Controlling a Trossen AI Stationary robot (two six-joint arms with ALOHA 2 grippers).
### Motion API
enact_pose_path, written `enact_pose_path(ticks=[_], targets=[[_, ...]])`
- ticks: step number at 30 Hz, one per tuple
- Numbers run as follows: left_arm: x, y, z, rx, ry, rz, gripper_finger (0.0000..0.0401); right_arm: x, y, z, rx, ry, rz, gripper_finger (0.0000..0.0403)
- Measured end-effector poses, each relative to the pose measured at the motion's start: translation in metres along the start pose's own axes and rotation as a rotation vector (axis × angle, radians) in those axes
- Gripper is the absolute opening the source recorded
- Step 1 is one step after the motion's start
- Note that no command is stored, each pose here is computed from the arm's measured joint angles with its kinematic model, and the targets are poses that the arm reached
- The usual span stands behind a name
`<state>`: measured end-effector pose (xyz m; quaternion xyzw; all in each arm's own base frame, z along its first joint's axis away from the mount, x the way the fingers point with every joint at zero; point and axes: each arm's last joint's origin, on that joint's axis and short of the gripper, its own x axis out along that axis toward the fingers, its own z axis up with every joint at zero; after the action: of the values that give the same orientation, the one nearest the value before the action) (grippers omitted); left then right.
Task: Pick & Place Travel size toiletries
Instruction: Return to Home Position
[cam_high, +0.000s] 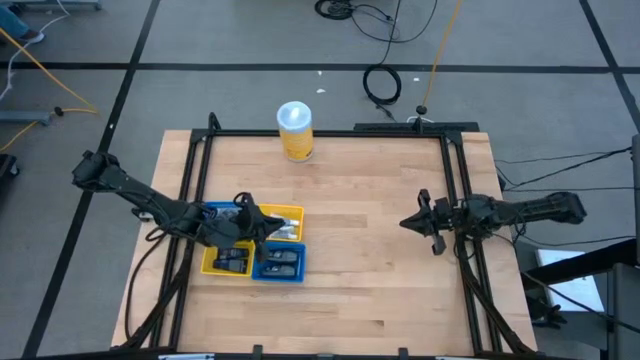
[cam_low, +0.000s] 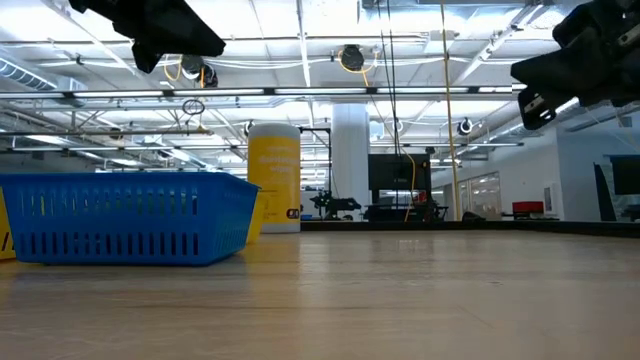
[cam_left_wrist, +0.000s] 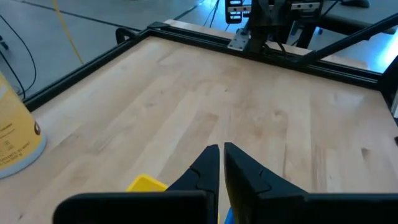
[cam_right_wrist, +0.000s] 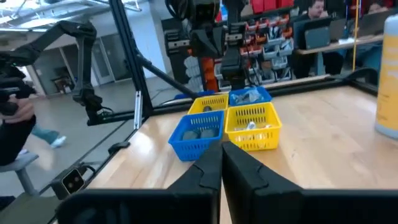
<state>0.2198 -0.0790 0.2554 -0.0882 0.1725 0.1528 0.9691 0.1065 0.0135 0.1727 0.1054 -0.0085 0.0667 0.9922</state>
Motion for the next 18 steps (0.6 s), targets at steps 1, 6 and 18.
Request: enact_pose_path(ticks=[1,6,18], targets=[[0.0000,0.0000,0.0000,0.000,0.000,0.000,0.0016,-0.0021,-0.0001,-0.0004,-0.007,0.002,-0.002,0.0001],[0.0000,0.0001,0.0000,-0.003,0.000,0.000,0.0002,-0.0107,-0.0005,-0.0029,-0.002,0.009,0.001,0.0001],[0.0000,0.0002,-0.0006,-0.003,0.006,0.001,0.0023,-0.0076,0.0008,-0.0070,-0.093,0.066,0.061,0.0003]])
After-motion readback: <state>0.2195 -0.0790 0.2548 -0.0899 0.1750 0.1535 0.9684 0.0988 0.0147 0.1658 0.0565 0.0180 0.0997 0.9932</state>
